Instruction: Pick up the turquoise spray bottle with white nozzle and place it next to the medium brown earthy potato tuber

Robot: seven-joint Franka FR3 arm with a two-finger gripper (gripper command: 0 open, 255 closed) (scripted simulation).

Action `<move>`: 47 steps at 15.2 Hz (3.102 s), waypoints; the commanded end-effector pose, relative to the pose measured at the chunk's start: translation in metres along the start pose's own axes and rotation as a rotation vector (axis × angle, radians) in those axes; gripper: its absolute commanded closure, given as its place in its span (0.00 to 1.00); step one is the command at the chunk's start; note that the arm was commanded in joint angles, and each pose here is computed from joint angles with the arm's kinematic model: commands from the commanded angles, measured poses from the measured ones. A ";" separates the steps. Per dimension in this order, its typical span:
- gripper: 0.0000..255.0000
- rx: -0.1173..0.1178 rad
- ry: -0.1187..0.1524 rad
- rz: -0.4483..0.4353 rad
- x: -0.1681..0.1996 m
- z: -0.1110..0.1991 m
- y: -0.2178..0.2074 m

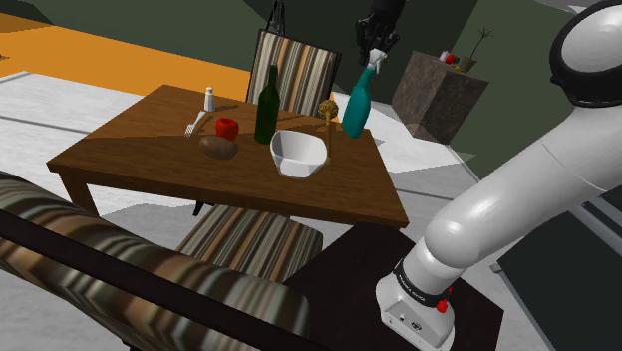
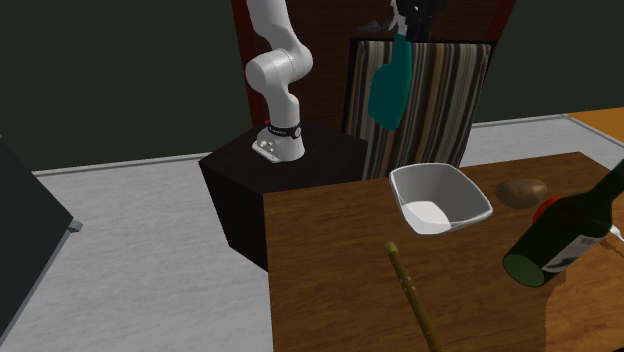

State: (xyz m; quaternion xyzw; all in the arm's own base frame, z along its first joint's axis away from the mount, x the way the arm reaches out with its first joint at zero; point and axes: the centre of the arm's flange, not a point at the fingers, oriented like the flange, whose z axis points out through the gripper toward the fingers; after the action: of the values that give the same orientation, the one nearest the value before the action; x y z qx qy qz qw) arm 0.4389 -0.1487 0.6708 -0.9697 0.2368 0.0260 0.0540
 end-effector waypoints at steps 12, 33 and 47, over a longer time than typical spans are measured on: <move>1.00 0.001 0.001 0.001 0.052 0.066 -0.150; 1.00 0.001 0.001 0.001 0.106 0.172 -0.292; 1.00 0.001 0.001 0.001 0.112 0.245 -0.286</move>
State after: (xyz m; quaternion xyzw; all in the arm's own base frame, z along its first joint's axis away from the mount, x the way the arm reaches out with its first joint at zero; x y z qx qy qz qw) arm 0.6640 0.0799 0.4500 -0.9696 0.2374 0.0260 0.0540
